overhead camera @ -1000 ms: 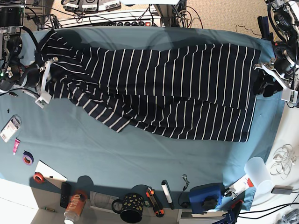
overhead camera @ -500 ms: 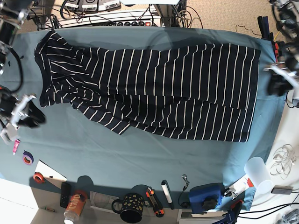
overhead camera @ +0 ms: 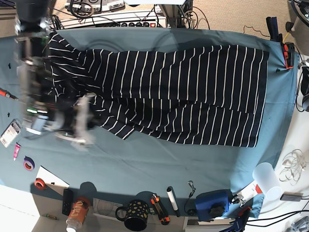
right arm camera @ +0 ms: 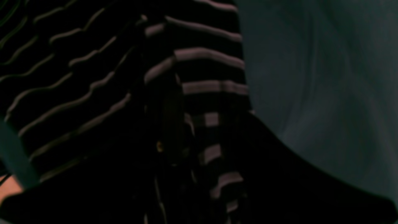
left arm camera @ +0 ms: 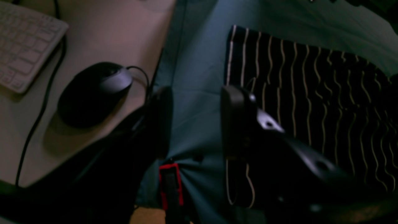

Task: Layout the t-shirt on the table in an organized manner, then fold the t-shirt properly
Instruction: 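Reach right gripper to the shirt side and grasp the fabric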

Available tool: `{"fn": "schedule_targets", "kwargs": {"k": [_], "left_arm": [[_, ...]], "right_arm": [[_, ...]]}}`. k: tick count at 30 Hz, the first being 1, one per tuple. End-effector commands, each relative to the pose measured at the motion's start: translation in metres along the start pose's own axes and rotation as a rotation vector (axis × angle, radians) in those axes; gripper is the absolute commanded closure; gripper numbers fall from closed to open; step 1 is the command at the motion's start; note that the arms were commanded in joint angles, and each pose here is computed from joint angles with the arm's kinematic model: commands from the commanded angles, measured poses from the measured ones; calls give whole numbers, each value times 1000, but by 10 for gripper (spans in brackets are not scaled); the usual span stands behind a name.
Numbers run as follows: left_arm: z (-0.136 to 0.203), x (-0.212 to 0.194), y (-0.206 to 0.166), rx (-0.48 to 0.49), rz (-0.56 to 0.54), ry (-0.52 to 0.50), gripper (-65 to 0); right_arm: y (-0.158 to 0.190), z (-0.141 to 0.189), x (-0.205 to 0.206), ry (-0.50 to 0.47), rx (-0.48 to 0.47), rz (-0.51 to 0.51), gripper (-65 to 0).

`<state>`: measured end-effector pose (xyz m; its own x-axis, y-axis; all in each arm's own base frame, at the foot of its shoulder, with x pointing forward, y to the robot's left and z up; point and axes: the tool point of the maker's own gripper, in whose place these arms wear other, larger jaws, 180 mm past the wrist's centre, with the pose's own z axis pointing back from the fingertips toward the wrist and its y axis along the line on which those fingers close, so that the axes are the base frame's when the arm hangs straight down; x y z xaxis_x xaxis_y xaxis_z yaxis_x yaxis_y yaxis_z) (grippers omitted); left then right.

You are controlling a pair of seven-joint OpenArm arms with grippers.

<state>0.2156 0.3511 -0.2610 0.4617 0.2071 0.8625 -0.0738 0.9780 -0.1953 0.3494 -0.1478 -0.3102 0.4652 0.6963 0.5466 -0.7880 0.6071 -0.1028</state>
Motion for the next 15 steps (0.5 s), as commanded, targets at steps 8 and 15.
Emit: {"fn": "schedule_targets", "kwargs": {"k": [8, 15], "left_arm": [[3, 17, -1, -10, -29, -49, -258], [3, 17, -1, -10, -29, -49, -258]], "right_arm": [[-19, -15, 21, 80, -182, 162, -191], [-17, -27, 9, 123, -176, 116, -191]]}}
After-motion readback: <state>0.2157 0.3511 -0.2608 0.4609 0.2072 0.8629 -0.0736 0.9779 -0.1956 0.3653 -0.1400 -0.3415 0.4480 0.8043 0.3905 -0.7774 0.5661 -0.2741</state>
